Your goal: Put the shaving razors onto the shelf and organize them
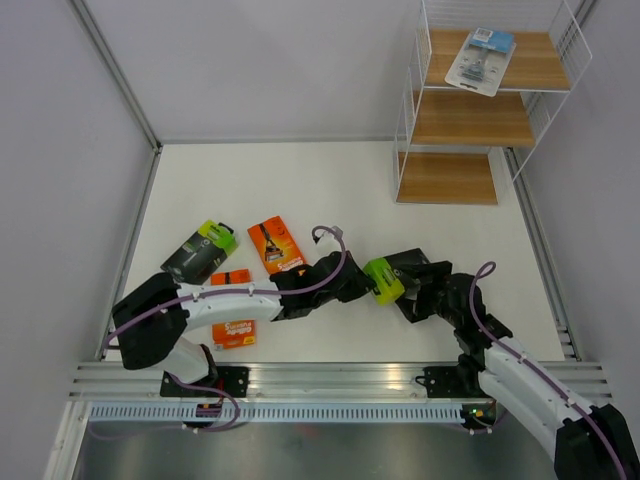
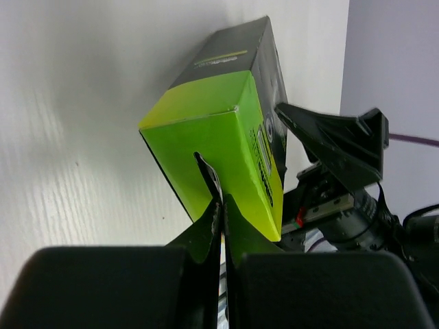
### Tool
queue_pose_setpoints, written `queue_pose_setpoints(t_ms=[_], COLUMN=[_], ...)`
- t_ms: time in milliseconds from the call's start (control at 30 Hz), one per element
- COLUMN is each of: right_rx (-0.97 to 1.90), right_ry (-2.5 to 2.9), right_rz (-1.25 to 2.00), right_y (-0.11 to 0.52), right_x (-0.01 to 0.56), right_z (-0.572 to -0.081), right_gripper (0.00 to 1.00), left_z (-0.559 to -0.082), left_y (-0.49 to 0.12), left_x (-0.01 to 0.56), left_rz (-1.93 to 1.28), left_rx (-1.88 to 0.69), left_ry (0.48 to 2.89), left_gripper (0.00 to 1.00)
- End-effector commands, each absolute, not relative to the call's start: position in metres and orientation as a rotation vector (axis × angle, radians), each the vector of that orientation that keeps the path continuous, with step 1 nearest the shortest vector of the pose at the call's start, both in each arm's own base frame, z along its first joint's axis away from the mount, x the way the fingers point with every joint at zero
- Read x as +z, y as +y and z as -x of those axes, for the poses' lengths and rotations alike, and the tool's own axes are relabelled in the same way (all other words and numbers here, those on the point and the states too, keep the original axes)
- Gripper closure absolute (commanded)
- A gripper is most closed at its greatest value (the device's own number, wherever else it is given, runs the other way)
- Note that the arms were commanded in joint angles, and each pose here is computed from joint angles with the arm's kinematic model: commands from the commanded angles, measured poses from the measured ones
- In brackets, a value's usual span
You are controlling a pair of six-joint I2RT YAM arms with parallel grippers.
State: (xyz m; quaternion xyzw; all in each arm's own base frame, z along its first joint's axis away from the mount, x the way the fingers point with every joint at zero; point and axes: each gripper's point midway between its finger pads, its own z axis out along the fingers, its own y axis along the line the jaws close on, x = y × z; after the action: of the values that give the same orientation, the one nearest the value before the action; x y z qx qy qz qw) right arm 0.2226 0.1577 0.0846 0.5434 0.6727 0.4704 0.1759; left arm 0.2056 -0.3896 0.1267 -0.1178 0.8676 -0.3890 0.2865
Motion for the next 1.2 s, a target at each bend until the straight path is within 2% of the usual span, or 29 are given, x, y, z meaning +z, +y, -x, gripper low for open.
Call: queue_pose_setpoints(t_ms=[0,133,367,600,767,1167], right_rx=[1.413,1.462,1.514,1.509,1.439,1.414], right_ry=[1.835,1.849,1.867,1.846,1.949,1.958], right_rz=[-1.487,-1.402,-1.39,-1.411,-1.349,-1.272], right_y=[0.163,0.172,0.179,0.174,0.179,0.182], right_x=[0.109,0.13,0.146,0.137,0.129,0.148], right_z=[-0.235,-0.241,-0.234,-0.225,-0.223,-0.231], right_gripper=[0.02,0.02,0.02,0.1,0.12,0.21], left_z=[-0.199,-0.186,-0.2,-0.203,-0.201,-0.184], left_y=[-0.413,-0.409,-0.392,-0.411,-0.416,-0.405], left_x=[0.157,0.14,0.125,0.128,0.135,0.136], left_rz=[0.36,0.398,0.552,0.546,0.526,0.531], left_rx=[-1.138,-1.076,-0.92,-0.921,-0.914,-0.616], left_ry=[2.241,2.272,2.202,2.195,2.168,2.103], left_gripper=[0.98,0.98,0.98,0.98,0.98,0.98])
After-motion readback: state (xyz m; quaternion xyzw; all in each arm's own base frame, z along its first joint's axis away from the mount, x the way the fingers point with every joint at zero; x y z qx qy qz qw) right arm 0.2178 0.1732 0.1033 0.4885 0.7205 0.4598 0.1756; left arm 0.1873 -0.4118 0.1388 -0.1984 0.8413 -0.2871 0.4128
